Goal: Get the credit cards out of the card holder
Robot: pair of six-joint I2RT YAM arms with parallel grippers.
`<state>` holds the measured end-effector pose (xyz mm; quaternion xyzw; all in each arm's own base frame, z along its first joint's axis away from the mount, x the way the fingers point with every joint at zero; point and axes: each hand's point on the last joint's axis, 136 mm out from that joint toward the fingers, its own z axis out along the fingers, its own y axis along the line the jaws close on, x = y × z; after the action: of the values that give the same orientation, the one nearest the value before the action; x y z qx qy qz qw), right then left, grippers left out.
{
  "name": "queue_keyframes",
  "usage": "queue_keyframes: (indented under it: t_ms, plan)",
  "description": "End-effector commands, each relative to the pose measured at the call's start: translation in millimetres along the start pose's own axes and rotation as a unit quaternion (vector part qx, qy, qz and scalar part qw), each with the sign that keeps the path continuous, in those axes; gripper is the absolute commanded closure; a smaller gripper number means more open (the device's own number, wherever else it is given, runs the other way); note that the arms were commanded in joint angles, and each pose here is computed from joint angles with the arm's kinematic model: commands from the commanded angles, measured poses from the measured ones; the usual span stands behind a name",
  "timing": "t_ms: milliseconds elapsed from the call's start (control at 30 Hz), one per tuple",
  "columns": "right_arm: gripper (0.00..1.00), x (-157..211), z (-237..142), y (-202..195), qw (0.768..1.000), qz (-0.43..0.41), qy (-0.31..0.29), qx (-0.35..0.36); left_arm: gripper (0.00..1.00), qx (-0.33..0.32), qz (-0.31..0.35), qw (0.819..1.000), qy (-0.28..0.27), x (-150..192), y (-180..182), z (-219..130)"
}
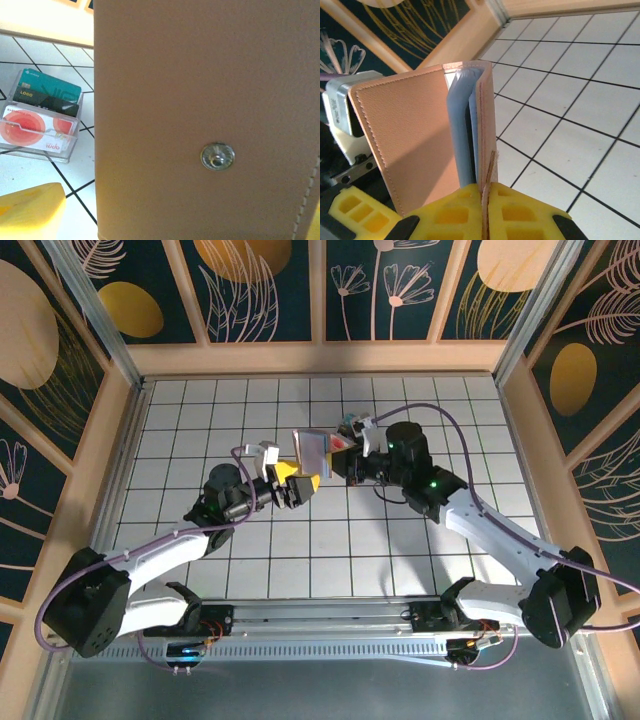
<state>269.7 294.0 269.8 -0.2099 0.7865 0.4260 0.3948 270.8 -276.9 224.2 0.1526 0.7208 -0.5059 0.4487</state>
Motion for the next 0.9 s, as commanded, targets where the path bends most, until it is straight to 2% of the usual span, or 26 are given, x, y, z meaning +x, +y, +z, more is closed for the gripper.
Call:
queue_keyframes:
  t_ms: [0,367,633,867]
  plan:
    - [1.00,-8,2,-15,0.998,0.004,0.004,0.066,0.01,-0.001,0.006,1.000,-0.025,-18,-5,4]
    - [1.00,-5,11,-16,0.991,0.013,0.042,0.128,0.02,-0.055,-0.005,0.998,-0.021,-12,17,3]
    - [1.00,-3,9,-16,0.989,0.018,0.053,0.138,0.13,-0.064,-0.009,0.998,-0.004,-5,25,9]
    - [1.00,-1,13,-19,0.987,0.022,0.064,0.147,0.32,-0.070,-0.023,0.997,0.021,4,32,17]
